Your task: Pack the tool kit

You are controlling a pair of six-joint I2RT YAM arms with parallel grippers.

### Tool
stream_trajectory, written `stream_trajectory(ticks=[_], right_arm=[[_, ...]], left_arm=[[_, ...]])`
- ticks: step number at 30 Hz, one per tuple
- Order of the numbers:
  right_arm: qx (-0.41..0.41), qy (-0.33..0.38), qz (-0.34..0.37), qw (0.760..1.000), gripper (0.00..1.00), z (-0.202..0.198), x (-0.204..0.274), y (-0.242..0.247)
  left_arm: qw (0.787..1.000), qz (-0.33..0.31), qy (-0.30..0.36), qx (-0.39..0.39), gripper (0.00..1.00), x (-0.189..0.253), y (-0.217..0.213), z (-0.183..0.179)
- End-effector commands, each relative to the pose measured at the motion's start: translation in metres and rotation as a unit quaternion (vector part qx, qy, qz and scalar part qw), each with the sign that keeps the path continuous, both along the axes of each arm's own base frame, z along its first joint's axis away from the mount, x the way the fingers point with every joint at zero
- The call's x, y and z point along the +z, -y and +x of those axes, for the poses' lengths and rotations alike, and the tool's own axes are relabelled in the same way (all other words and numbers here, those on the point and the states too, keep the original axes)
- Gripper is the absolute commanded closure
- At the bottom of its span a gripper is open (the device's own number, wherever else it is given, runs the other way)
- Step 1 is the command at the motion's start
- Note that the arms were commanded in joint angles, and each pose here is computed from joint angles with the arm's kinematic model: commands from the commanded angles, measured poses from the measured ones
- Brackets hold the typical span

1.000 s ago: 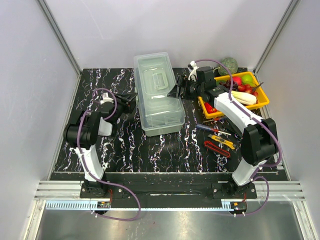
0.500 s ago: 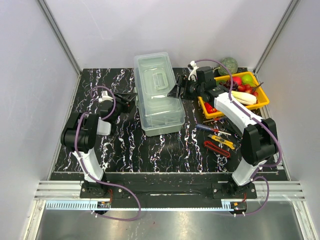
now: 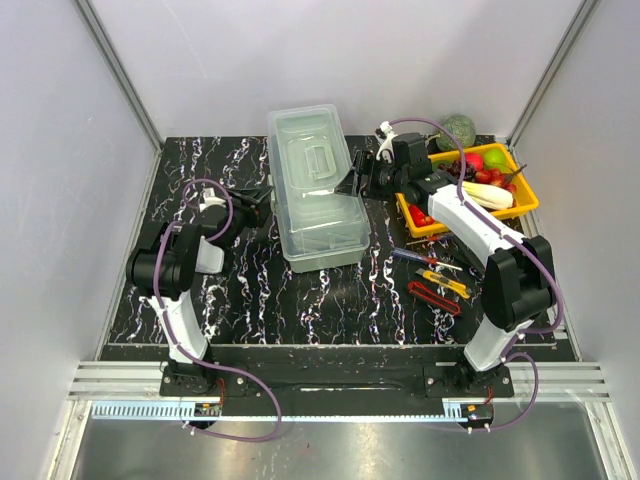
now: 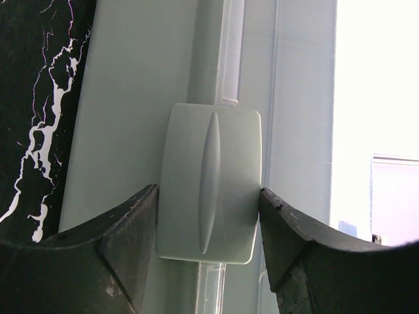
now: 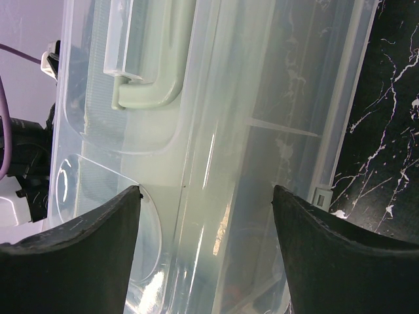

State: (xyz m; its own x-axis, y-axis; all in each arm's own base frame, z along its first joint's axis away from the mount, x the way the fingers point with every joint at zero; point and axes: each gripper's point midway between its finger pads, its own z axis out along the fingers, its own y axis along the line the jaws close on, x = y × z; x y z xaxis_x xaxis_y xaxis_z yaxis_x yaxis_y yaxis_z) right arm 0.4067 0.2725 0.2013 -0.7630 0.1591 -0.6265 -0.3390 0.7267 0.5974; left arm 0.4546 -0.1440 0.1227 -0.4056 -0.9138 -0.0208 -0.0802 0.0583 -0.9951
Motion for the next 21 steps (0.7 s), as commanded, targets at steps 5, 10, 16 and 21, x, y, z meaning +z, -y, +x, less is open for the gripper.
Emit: stream_trajectory(ticks=[5, 10, 16, 21], right_arm=[[-0.01, -0.088, -0.06, 0.994, 0.19, -0.016, -0.067, -0.005], [-0.014, -0.103, -0.066, 0.992, 0.2, -0.016, -0.074, -0.005], [-0.018, -0.109, -0.064, 0.992, 0.2, -0.016, -0.074, -0.005], [-0.021, -0.111, -0.06, 0.992, 0.21, -0.015, -0.073, -0.006]], left_arm=[[0.969, -0.081, 0.232, -0.037, 0.8, 0.125, 0.003, -0.031], [0.964, -0.075, 0.252, -0.052, 0.84, 0.138, 0.006, -0.033], [0.956, -0.074, 0.276, -0.074, 0.86, 0.155, 0.012, -0.036], [0.953, -0.086, 0.28, -0.071, 0.89, 0.165, 0.01, -0.037]])
